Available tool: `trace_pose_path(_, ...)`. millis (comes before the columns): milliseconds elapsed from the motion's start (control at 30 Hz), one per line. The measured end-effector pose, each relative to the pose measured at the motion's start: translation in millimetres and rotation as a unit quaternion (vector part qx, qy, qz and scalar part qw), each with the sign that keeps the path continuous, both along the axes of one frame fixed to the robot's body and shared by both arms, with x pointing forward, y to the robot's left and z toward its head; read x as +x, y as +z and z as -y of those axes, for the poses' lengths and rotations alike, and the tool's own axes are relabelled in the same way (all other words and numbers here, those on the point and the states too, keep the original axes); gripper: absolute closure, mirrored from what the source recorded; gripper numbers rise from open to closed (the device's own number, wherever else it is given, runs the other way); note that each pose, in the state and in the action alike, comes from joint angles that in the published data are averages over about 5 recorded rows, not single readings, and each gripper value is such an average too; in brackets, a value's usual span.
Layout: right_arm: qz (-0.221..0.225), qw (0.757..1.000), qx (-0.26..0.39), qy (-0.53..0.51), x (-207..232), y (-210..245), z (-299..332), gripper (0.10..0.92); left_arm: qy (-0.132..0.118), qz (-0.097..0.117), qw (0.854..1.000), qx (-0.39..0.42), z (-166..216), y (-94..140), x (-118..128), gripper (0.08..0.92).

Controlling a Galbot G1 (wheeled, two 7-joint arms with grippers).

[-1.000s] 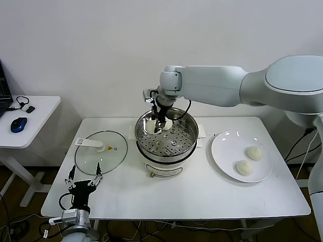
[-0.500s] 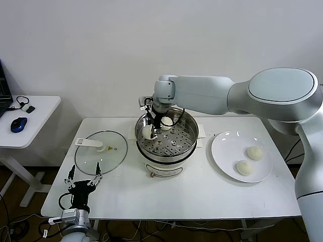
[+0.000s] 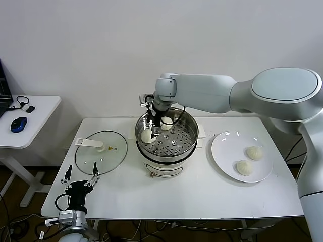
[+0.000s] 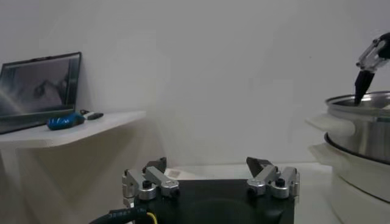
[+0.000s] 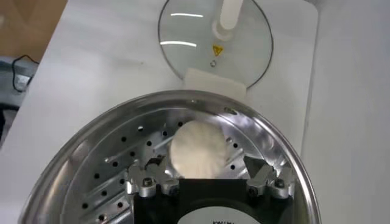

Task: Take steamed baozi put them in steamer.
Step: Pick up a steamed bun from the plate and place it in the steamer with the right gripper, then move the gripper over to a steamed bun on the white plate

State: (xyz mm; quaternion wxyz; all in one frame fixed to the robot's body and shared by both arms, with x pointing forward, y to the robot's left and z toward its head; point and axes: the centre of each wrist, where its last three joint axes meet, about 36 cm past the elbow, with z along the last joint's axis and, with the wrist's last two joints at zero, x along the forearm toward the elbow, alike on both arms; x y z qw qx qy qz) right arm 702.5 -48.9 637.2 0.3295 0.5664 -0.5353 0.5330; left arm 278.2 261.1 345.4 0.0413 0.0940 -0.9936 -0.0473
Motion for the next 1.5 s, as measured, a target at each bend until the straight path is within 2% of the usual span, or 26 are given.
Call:
trace_pose_path(300,-0.01,0.999,-0.033,-0.003,2.0,37.4,76.5,0.2,-0.004,0.0,1.0,0.005,2.0,3.0,-1.9,0.177)
trace_pose_path(533,-0.028,0.998,-0.056,-0.018,-4.4,37.1,160.6,0.2,-0.006,-0.002,1.0,0.011,2.5,2.2,-2.5,0.177)
trace_pose_path(1067,-0.065,0.991,-0.093,-0.065,-47.7,-23.6,322.8,0.2,-0.01,-0.007,1.0,0.02,7.6,-3.7,-4.8,0.177)
trace_pose_path(1500,-0.086,0.987,-0.105,-0.09,-70.9,-98.2,375.2,0.2,-0.002,-0.009,1.0,0.025,2.2,-4.4,-6.4,0.177)
